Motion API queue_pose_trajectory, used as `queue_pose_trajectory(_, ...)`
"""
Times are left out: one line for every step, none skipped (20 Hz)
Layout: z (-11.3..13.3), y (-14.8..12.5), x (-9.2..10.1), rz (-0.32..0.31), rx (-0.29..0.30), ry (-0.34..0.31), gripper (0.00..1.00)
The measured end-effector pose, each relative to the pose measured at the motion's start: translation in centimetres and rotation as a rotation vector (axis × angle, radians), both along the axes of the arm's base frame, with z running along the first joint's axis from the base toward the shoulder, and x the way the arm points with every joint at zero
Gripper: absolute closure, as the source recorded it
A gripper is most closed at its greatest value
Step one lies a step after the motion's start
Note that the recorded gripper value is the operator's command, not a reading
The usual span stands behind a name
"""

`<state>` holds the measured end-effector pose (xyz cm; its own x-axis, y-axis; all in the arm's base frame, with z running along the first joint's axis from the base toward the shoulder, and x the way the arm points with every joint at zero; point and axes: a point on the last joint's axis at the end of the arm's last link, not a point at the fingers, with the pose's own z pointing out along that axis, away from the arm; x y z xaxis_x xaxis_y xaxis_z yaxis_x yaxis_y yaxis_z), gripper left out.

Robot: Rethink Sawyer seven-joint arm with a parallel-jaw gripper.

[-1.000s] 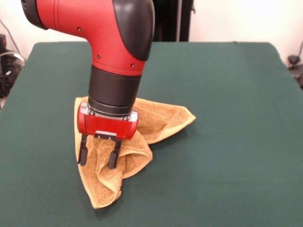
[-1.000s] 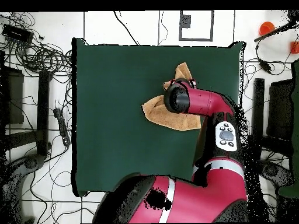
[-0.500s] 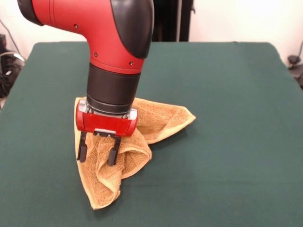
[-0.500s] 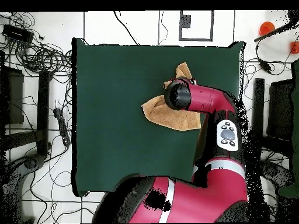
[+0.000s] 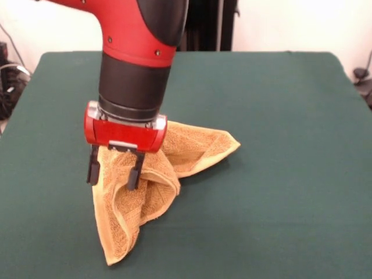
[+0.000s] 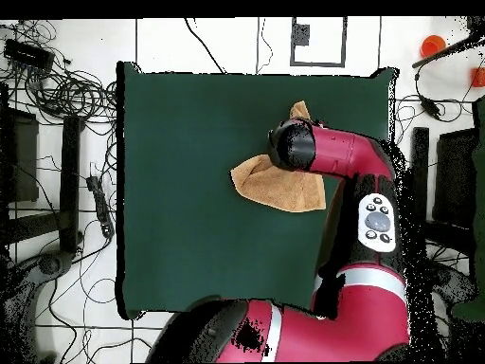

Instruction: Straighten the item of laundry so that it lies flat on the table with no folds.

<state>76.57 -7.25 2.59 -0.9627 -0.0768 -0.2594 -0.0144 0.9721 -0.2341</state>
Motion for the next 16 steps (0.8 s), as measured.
queue_pose_trajectory(0.5, -0.1, 0.2, -0.001, -0.001, -0.003, 0.00)
queue_pose_trajectory(1.1, -0.1, 0.4, -0.002, -0.003, -0.005, 0.00)
queue_pose_trajectory(1.6, -0.1, 0.6, -0.002, -0.004, -0.010, 0.00)
queue_pose_trajectory(1.8, -0.2, 0.7, -0.002, -0.005, -0.012, 0.00)
queue_pose_trajectory(2.2, -0.2, 0.9, -0.002, -0.006, -0.017, 0.00)
queue_pose_trajectory(2.4, -0.2, 1.1, -0.002, -0.007, -0.021, 0.00)
queue_pose_trajectory(2.8, -0.3, 1.3, -0.002, -0.009, -0.028, 0.00)
queue_pose_trajectory(3.1, -0.3, 1.5, -0.001, -0.010, -0.033, 0.00)
queue_pose_trajectory(3.2, -0.3, 1.6, -0.001, -0.011, -0.036, 0.00)
queue_pose_trajectory(3.3, -0.3, 1.7, 0.000, -0.012, -0.038, 0.00)
queue_pose_trajectory(3.3, -0.3, 1.8, 0.000, -0.012, -0.041, 0.00)
queue_pose_trajectory(3.4, -0.3, 1.9, 0.000, -0.013, -0.042, 0.00)
queue_pose_trajectory(3.4, -0.3, 2.0, 0.001, -0.013, -0.043, 0.00)
queue_pose_trajectory(3.5, -0.2, 2.1, 0.002, -0.013, -0.046, 0.00)
queue_pose_trajectory(3.5, -0.1, 2.1, 0.003, -0.013, -0.046, 0.00)
queue_pose_trajectory(3.5, 0.0, 2.1, 0.004, -0.013, -0.047, 0.00)
